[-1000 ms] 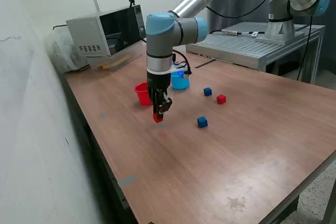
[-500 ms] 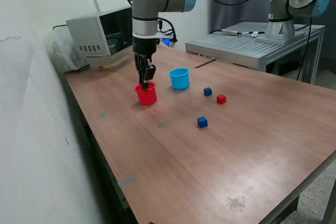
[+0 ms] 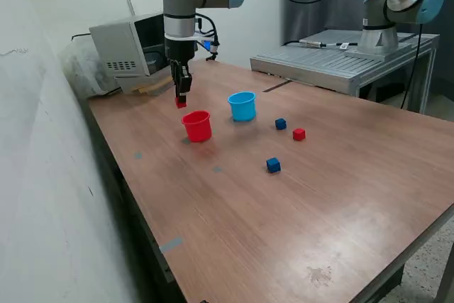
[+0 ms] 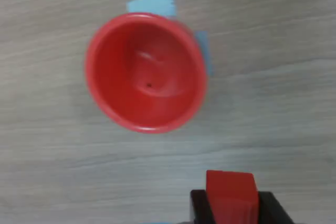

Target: Place red objects in the red bin, and blue objects in the blue bin.

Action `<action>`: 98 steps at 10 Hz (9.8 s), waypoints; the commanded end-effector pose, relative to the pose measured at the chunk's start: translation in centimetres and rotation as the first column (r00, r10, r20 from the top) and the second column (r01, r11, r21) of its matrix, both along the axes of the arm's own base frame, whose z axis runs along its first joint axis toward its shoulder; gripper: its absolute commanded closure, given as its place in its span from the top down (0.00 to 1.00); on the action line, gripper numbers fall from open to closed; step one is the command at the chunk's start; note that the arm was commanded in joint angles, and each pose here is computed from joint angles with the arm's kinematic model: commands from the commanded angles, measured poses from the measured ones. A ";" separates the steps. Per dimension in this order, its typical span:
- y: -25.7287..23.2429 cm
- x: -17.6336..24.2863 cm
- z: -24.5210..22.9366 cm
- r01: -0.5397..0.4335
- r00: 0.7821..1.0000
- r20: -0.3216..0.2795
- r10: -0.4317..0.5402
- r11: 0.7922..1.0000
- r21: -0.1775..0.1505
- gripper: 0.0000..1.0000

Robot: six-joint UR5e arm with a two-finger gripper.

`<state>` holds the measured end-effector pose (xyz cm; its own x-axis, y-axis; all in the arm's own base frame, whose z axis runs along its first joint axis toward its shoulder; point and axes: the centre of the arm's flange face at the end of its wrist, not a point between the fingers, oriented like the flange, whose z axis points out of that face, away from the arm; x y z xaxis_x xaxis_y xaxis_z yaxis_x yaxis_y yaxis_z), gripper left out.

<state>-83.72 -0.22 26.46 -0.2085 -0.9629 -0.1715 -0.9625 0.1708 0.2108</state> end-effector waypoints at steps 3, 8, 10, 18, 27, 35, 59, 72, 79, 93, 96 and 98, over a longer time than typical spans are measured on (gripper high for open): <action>6.0 1.7 -2.1 0.068 0.994 0.078 -0.071 0.997 0.033 0.00; 4.7 3.6 -4.4 0.062 0.987 0.145 -0.064 0.998 0.021 0.00; 4.4 3.7 -4.3 0.059 0.988 0.142 -0.061 0.998 0.020 0.00; 4.4 3.4 -3.6 0.050 0.991 0.122 -0.052 0.999 0.022 0.00; -3.3 8.6 2.0 -0.026 0.993 0.112 0.024 0.999 0.019 1.00; -29.8 18.3 2.9 -0.328 0.936 0.104 0.336 0.940 -0.093 1.00; -26.3 9.6 -14.3 0.050 0.986 0.165 -0.034 0.995 -0.092 1.00; -25.8 7.4 -14.8 0.043 0.993 0.114 -0.032 0.994 -0.102 1.00; -23.8 7.2 -15.9 0.057 0.990 0.136 -0.045 0.995 -0.084 1.00; -22.9 8.2 -14.5 0.056 0.988 0.148 -0.044 0.995 -0.082 1.00; -23.5 8.4 -13.8 0.050 0.989 0.140 -0.037 0.995 -0.085 1.00; -24.1 8.6 -13.8 0.042 0.990 0.138 -0.029 0.995 -0.087 1.00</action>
